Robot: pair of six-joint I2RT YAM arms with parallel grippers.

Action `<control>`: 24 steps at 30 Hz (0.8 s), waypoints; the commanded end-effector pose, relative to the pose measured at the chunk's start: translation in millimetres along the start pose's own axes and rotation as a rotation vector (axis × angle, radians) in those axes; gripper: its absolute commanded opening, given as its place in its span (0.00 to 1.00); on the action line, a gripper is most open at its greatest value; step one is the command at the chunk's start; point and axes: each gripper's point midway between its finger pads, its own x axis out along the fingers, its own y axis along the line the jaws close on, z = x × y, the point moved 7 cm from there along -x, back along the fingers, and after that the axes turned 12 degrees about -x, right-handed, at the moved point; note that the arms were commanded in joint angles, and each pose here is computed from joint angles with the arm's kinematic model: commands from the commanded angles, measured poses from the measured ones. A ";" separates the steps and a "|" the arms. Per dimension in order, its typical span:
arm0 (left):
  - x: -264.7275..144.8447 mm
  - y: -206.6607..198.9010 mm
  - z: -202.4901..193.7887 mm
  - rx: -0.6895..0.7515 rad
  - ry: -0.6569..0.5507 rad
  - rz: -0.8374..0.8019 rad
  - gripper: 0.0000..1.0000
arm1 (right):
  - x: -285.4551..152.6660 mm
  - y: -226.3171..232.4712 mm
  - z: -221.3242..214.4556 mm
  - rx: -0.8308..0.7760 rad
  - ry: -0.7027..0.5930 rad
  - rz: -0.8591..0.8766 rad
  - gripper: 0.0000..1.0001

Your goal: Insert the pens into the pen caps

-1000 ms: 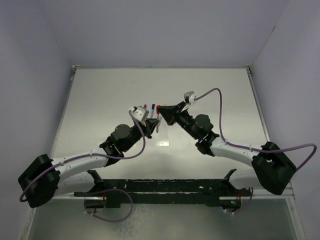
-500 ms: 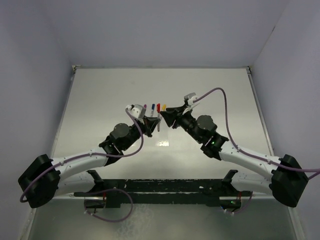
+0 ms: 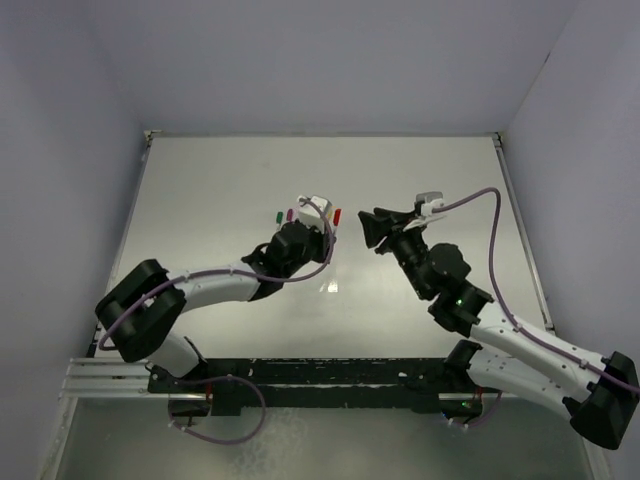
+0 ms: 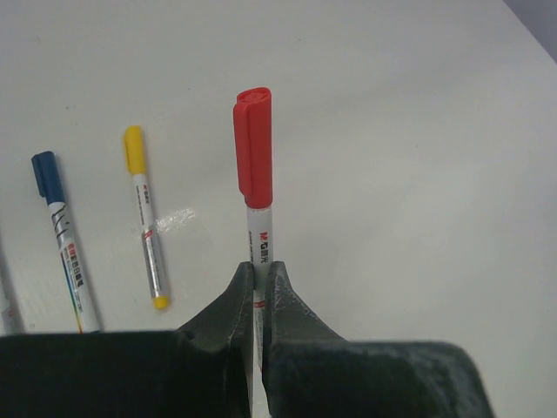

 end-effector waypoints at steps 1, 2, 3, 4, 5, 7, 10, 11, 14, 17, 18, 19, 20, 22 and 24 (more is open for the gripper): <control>32.2 -11.9 17.5 -0.018 -0.002 0.003 0.00 | -10.4 -13.8 -11.9 0.019 0.030 -0.097 0.42; 40.5 -11.1 15.8 -0.024 0.018 0.007 0.00 | -12.0 -15.7 -15.2 0.017 0.043 -0.109 0.42; 48.9 -9.4 14.3 -0.034 0.041 0.013 0.00 | -13.1 -18.2 -17.1 0.012 0.052 -0.128 0.42; 57.0 -6.7 12.8 -0.045 0.059 0.019 0.00 | -14.1 -20.0 -19.1 0.009 0.063 -0.142 0.42; 64.5 -3.2 11.9 -0.062 0.077 0.023 0.00 | -15.2 -21.7 -20.4 0.005 0.070 -0.155 0.42; 79.3 1.8 12.5 -0.094 0.109 0.018 0.00 | -17.8 -26.4 -23.9 -0.005 0.090 -0.192 0.42; 96.3 11.5 6.3 -0.119 0.169 0.038 0.00 | -21.6 -31.8 -29.7 0.001 0.119 -0.238 0.42; 100.5 12.4 4.0 -0.117 0.184 0.044 0.00 | -22.5 -33.5 -31.4 0.004 0.123 -0.252 0.42; 109.4 14.5 -1.1 -0.111 0.215 0.063 0.00 | -24.5 -36.6 -35.9 0.010 0.125 -0.276 0.42; 115.4 17.8 -5.8 -0.098 0.252 0.091 0.00 | -24.8 -36.9 -38.8 0.014 0.130 -0.280 0.42; 116.8 18.0 -6.3 -0.094 0.260 0.098 0.00 | -24.5 -36.8 -39.9 0.014 0.133 -0.281 0.42; 118.2 19.0 -7.4 -0.090 0.270 0.107 0.00 | -24.3 -36.7 -40.7 0.014 0.135 -0.282 0.42; 119.2 20.7 -9.1 -0.086 0.281 0.119 0.00 | -24.0 -36.6 -41.5 0.016 0.136 -0.282 0.42; 120.9 23.5 -11.5 -0.082 0.295 0.144 0.00 | -23.4 -36.1 -43.7 0.016 0.141 -0.280 0.42; 122.5 26.0 -14.0 -0.078 0.307 0.167 0.00 | -22.6 -35.5 -45.2 0.018 0.145 -0.277 0.42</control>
